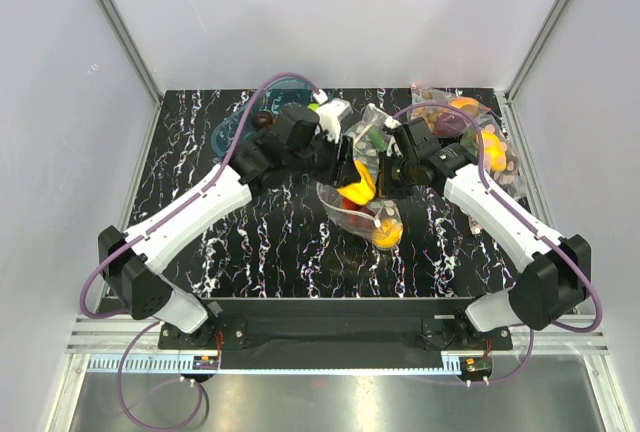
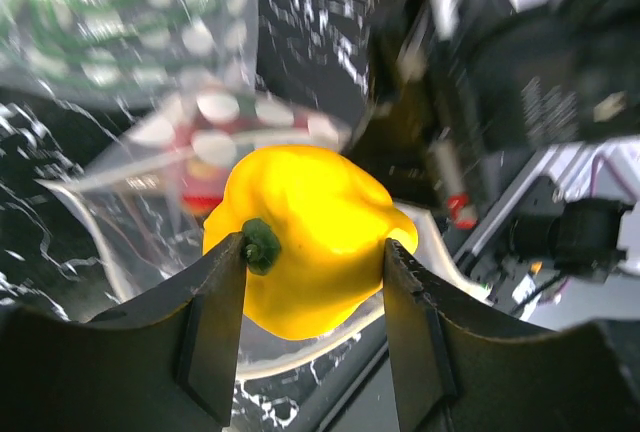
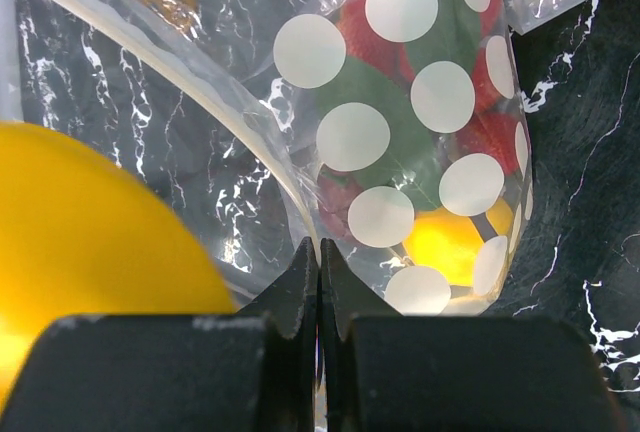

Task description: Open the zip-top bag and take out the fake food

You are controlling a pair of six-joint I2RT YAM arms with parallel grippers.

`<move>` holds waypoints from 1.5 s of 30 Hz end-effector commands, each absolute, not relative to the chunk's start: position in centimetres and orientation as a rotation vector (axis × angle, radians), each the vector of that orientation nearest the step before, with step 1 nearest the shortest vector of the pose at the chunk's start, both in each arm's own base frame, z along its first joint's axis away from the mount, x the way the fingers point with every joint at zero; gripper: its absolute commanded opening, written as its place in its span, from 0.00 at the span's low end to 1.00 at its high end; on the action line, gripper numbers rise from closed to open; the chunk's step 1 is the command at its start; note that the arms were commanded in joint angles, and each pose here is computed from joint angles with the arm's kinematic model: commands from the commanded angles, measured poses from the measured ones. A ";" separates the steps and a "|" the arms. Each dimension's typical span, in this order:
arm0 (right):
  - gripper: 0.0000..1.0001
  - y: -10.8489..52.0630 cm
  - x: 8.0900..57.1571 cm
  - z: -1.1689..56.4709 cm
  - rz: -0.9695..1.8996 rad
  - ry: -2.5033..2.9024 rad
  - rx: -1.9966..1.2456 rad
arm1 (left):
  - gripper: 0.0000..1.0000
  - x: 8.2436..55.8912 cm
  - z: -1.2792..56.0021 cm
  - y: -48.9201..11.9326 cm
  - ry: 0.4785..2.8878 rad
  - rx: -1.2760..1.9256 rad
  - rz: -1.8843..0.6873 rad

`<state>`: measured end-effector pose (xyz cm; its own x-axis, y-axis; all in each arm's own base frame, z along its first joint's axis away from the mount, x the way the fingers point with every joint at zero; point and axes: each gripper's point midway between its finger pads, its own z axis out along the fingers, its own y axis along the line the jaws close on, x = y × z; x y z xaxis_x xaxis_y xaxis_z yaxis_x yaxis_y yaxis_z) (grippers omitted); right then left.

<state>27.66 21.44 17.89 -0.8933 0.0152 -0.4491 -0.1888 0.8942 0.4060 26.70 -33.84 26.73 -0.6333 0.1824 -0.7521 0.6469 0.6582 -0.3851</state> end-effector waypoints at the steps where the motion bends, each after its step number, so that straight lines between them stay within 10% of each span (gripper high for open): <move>1: 0.00 21.3 27.7 17.6 0.591 2.602 -0.154 | 0.00 28.1 30.7 -33.8 2.071 0.619 -0.852; 22: 0.00 21.2 28.2 18.4 0.596 2.557 -0.139 | 0.00 33.0 36.8 -23.0 1.970 0.352 -0.740; 38: 0.00 21.8 30.0 20.9 0.647 2.462 -0.139 | 0.01 51.6 21.1 -7.1 2.175 -0.187 -0.149; 40: 0.00 22.0 30.2 21.1 0.656 2.455 -0.143 | 0.11 52.3 20.1 -6.8 2.198 -0.185 -0.137; 42: 0.00 22.1 30.4 21.1 0.661 2.453 -0.149 | 0.50 53.0 19.4 -6.6 2.220 -0.159 -0.115; 45: 0.00 22.4 30.8 20.9 0.678 2.453 -0.163 | 0.73 52.4 19.3 -6.0 2.254 -0.118 -0.073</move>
<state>28.96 21.52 18.42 -0.8689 0.0287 -0.4942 -0.2034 0.8895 0.4092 50.77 -6.95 14.94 -0.7123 -0.1533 -0.6849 -0.0821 0.9874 -0.1356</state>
